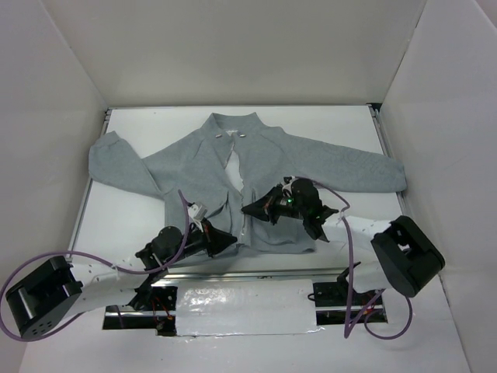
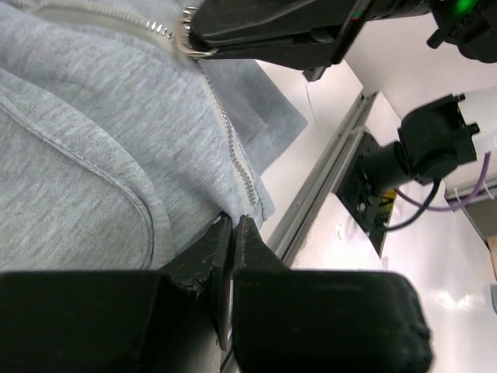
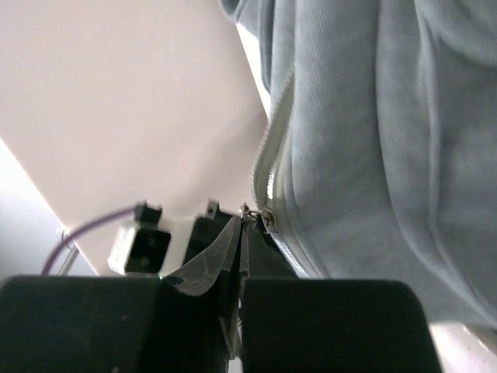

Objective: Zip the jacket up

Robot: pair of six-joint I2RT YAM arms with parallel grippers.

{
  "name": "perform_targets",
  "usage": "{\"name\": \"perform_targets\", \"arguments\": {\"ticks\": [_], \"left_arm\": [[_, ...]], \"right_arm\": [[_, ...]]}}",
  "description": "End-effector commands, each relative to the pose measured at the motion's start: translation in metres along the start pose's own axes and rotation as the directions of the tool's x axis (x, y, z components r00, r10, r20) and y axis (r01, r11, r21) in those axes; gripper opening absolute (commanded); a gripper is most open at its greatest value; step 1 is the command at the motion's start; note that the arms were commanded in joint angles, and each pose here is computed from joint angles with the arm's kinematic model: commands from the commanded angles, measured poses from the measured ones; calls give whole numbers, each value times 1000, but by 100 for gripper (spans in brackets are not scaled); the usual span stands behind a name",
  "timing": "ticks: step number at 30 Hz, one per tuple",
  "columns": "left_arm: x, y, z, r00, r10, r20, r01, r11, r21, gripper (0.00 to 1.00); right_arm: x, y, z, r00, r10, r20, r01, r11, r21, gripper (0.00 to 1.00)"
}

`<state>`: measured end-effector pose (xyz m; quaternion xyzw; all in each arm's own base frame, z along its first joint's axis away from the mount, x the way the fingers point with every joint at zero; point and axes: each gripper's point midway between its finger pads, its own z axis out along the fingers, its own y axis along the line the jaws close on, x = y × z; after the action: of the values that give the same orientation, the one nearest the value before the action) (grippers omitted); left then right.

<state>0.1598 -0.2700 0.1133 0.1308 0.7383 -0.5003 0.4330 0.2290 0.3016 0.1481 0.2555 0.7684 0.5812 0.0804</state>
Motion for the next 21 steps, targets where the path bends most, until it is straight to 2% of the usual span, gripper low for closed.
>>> {"name": "perform_targets", "arguments": {"ticks": [1,12,15,16,18,21], "left_arm": [[19,-10,-6,998,11,-60,-8,999,53,0],[26,-9,-11,997,12,-72,-11,1000,10,0],[26,-8,-12,997,16,-72,-16,1000,4,0],[28,-6,-13,997,15,-76,-15,1000,-7,0],[29,-4,-14,997,18,-79,-19,1000,-14,0],[32,-1,-15,996,11,-83,-13,1000,-24,0]], "right_arm": [[-38,63,9,992,-66,108,82,985,-152,0],[-123,77,60,977,-83,196,104,990,-98,0],[-152,98,73,972,-91,214,118,986,-114,0],[-162,87,80,973,-81,216,101,992,-80,0],[-179,108,86,967,-101,236,126,988,-94,0],[-204,111,93,961,-98,259,121,990,-76,0]]}}
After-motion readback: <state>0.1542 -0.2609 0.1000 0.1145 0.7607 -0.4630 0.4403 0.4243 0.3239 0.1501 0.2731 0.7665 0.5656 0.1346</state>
